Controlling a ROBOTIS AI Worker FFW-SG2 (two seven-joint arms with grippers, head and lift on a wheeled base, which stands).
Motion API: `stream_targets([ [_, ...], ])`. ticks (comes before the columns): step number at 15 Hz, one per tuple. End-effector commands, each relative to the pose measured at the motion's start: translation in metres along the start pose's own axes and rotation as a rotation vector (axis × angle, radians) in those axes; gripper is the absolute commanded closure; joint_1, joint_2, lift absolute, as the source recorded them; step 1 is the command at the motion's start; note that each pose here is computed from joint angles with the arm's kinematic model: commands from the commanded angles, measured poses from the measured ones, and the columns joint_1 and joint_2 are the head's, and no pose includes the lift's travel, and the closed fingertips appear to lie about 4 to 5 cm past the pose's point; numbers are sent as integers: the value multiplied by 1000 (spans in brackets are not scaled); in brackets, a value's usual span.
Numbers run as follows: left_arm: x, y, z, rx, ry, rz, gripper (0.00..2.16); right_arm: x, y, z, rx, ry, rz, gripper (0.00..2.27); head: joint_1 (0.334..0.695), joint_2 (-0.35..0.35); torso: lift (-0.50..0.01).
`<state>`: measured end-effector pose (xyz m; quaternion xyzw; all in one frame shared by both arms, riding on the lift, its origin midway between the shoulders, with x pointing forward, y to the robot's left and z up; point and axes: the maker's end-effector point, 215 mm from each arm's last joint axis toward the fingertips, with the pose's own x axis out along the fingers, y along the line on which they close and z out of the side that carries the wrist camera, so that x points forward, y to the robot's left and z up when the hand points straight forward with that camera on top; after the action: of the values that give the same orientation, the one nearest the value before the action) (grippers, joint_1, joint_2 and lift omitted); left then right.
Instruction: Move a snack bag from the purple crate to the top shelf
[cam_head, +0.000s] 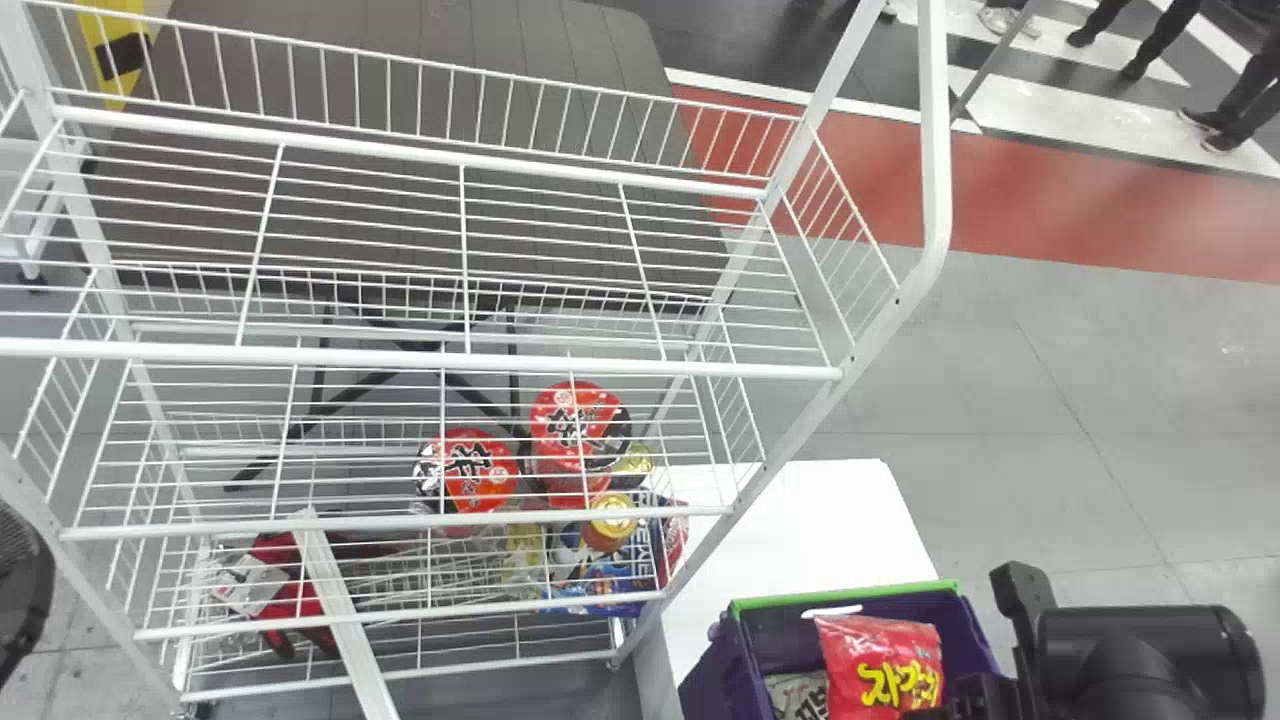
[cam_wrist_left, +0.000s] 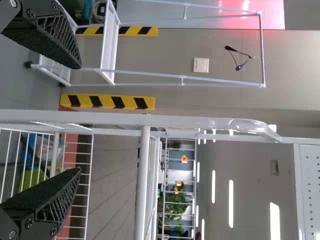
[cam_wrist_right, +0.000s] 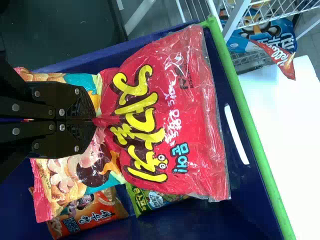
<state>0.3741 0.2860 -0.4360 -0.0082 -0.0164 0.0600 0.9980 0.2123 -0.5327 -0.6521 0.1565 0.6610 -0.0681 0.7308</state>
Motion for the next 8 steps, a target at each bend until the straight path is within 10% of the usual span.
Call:
stream_targets([
  [1, 0, 0, 0, 1, 0, 0, 76, 1, 2, 0, -3, -1, 6, 2067, 695, -350, -98],
  [8, -2, -1, -1, -2, 3, 2, 76, 1, 4, 3, -17, -7, 8, 2067, 695, -350, -70],
])
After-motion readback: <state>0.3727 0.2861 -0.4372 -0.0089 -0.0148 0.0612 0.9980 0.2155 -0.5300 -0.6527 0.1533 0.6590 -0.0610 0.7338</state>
